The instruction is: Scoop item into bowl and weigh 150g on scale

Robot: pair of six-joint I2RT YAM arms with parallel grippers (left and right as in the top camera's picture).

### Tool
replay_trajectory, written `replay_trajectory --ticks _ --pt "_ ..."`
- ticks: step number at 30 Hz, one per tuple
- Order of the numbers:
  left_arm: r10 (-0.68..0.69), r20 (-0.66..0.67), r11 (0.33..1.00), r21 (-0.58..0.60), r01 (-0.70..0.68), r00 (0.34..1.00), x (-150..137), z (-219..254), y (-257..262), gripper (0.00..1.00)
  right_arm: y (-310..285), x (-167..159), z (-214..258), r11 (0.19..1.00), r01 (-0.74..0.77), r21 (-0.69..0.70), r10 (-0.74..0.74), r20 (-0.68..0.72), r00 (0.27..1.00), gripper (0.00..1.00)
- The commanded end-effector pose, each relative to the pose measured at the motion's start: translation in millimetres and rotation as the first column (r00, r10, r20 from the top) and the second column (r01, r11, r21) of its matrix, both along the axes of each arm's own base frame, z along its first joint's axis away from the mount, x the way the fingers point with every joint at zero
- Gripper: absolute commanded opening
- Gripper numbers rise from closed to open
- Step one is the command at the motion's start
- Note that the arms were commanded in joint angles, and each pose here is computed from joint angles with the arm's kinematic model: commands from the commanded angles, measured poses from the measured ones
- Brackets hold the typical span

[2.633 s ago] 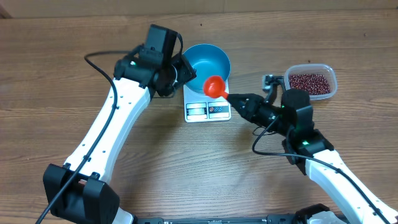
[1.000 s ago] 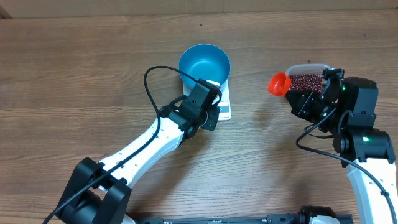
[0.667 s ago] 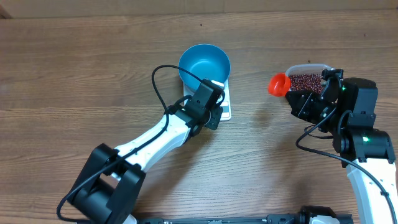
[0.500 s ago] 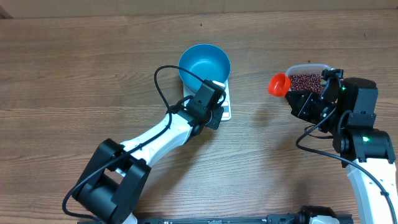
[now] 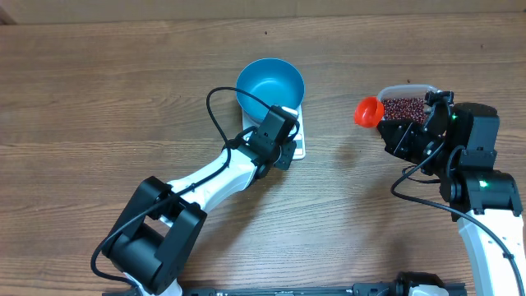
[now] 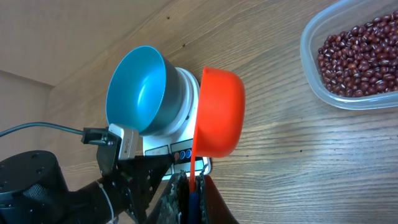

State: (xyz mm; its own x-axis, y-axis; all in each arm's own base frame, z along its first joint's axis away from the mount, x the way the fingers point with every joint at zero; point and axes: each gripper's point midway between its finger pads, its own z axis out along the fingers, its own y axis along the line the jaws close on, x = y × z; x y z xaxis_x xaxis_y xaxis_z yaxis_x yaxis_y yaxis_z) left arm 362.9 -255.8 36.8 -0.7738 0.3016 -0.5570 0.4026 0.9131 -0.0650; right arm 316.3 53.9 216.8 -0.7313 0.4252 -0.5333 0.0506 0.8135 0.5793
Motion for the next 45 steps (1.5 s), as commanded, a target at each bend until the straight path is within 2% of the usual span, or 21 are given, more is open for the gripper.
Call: replay_trajectory --ticks 1,25,45 --pt "-0.009 0.013 0.999 0.052 0.009 1.0 1 -12 3 0.04 -1 3 9 1.0 -0.003 -0.012 0.003 0.027 1.0 0.04" --pt "0.019 0.035 0.996 0.082 -0.022 0.999 7 -18 9 0.04 -1 2 8 1.0 -0.003 -0.012 0.003 0.023 1.0 0.04" --pt "0.029 0.023 0.998 0.055 -0.03 0.999 8 -24 5 0.04 -1 2 8 1.0 -0.003 -0.012 0.003 0.023 1.0 0.04"
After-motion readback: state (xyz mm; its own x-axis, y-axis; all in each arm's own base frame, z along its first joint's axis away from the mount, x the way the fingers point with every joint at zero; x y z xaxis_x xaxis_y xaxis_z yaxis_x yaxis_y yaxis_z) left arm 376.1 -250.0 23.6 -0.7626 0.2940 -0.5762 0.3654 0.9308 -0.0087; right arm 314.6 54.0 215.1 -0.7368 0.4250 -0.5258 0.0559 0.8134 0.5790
